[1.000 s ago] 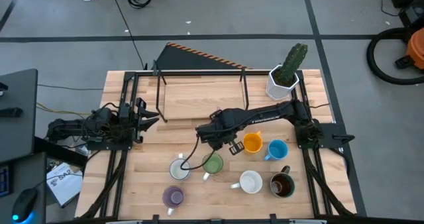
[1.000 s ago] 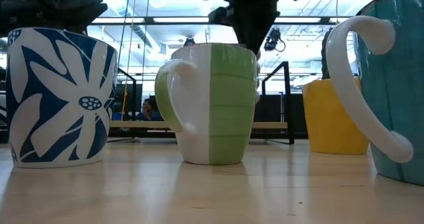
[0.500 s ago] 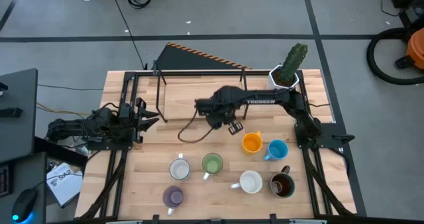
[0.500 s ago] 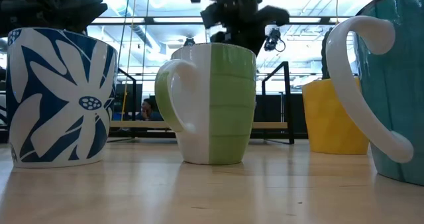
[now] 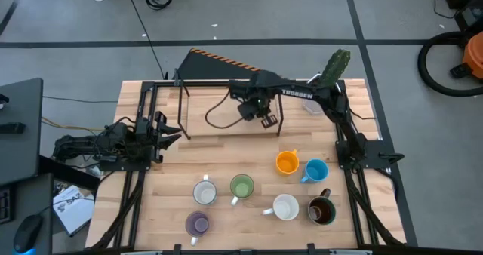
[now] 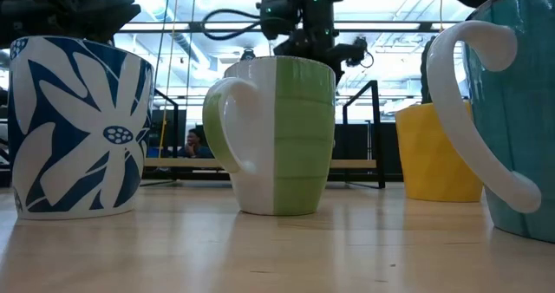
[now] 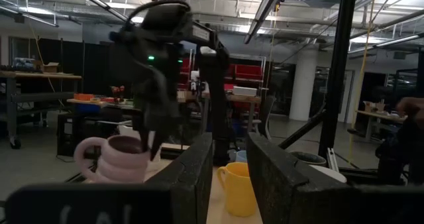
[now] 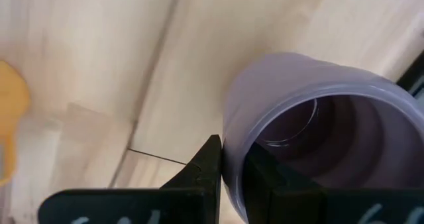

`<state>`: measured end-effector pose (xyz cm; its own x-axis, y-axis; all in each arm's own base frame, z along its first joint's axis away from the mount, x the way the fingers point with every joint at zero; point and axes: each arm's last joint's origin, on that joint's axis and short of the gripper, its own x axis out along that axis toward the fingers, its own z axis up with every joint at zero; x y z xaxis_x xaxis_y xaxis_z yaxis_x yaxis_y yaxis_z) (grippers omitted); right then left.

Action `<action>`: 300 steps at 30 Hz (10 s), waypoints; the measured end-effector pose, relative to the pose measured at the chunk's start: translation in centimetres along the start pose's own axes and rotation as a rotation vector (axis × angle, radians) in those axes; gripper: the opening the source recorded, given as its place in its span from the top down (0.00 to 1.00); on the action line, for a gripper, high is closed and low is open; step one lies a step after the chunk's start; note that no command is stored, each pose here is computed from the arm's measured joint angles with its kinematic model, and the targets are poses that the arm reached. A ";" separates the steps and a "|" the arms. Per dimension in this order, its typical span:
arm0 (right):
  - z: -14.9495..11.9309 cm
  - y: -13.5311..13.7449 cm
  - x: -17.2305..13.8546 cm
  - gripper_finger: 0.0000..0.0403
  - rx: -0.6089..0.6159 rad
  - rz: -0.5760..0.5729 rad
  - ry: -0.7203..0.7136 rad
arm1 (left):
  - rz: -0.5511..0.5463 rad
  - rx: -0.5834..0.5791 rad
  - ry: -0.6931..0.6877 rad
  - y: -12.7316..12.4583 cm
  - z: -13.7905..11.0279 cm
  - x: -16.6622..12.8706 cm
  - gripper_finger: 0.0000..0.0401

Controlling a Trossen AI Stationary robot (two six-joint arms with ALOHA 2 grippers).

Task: Place coffee mugs
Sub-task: Put the top purple mug on the shelf, then put the yellow mug on the shelf

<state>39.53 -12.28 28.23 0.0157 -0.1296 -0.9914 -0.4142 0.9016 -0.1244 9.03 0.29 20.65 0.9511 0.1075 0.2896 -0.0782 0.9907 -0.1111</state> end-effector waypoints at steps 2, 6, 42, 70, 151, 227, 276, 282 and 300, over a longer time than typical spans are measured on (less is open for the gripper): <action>-0.6 -0.7 0.1 0.90 -0.013 0.017 -0.016 | 0.000 0.000 0.000 0.0 0.0 0.0 0.75; -1.7 -1.9 0.3 0.90 -0.013 0.027 -0.032 | 0.000 0.000 0.000 0.0 0.0 0.0 0.75; -6.5 -5.9 1.5 0.82 0.143 0.100 -0.070 | 0.000 0.001 0.001 0.0 0.0 0.0 0.75; -5.5 -5.0 0.1 0.61 0.172 0.004 -0.058 | 0.001 0.001 0.003 0.0 0.0 0.0 0.75; 4.7 20.0 4.0 0.94 0.835 0.194 0.153 | 0.011 0.011 0.018 0.0 -0.2 0.0 0.75; 1.2 -5.1 -1.2 0.92 0.498 -0.099 -0.302 | 0.118 0.053 0.008 0.4 -0.1 0.0 0.75; 0.7 -6.6 0.8 0.88 0.561 -0.099 -0.264 | 0.117 0.045 0.008 0.4 -0.1 0.0 0.75; 0.7 -6.6 0.7 0.83 0.560 -0.101 -0.270 | 0.118 0.045 0.008 0.4 -0.1 0.0 0.75; 1.0 -6.5 0.6 0.73 0.409 -0.117 -0.285 | 0.118 0.045 0.008 0.4 -0.1 0.0 0.75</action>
<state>43.19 -17.79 28.38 0.3115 -0.1728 -0.9344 -0.0055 0.9830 -0.1836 9.02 0.62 20.49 0.9369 0.2228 0.2695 -0.2026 0.9741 -0.1008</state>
